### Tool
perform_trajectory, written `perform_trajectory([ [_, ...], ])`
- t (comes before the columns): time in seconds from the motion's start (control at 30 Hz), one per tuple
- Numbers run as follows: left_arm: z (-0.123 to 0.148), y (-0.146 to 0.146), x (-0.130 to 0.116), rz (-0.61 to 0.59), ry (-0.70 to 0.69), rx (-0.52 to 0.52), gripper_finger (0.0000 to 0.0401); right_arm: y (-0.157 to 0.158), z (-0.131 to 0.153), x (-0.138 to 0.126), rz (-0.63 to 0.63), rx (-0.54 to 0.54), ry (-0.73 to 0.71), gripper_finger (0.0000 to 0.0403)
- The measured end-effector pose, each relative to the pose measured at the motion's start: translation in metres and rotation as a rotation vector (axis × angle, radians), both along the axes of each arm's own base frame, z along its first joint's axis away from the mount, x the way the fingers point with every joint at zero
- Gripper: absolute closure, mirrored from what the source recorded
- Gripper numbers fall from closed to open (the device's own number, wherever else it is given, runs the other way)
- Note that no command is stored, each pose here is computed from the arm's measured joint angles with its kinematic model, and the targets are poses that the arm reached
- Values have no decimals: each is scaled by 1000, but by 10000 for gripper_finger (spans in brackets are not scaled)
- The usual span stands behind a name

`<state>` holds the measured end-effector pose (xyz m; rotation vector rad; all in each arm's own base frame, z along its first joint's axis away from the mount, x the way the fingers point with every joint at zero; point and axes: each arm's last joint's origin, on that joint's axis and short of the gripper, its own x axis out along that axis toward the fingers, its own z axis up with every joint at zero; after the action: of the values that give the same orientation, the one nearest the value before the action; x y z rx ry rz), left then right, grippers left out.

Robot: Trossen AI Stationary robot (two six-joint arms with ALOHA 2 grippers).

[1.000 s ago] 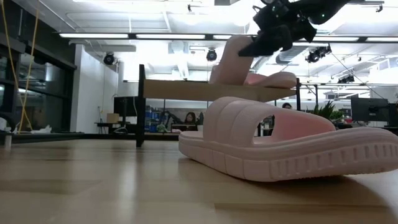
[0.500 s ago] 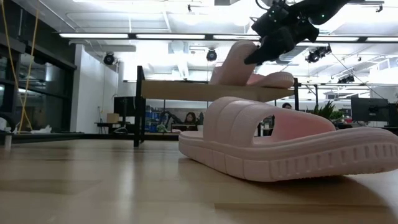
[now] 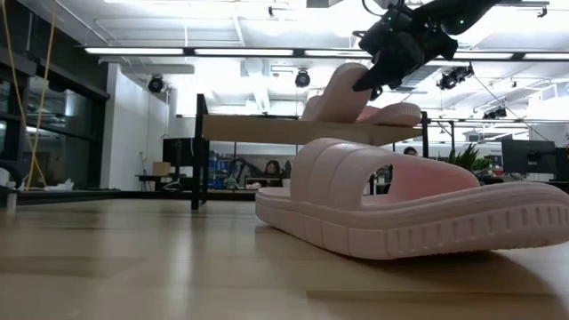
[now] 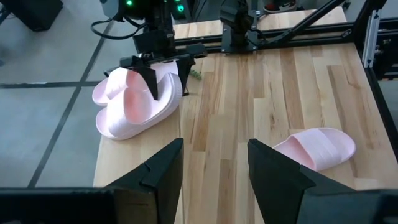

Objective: Pick and place slides into the shelf
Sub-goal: Put the pink slipper on the shelf

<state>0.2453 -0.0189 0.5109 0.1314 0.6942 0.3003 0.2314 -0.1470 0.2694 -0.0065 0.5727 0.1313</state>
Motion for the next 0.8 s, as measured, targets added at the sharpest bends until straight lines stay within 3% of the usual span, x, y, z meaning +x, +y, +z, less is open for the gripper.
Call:
perform_trajectory([
  [0.47,0,0,0,0,-1,-11,240,1,-1,2,-70,-32,42,130],
  [0.8,-1,0,-1,4,13,-15,240,6,0,0,-31,-85,58,130],
])
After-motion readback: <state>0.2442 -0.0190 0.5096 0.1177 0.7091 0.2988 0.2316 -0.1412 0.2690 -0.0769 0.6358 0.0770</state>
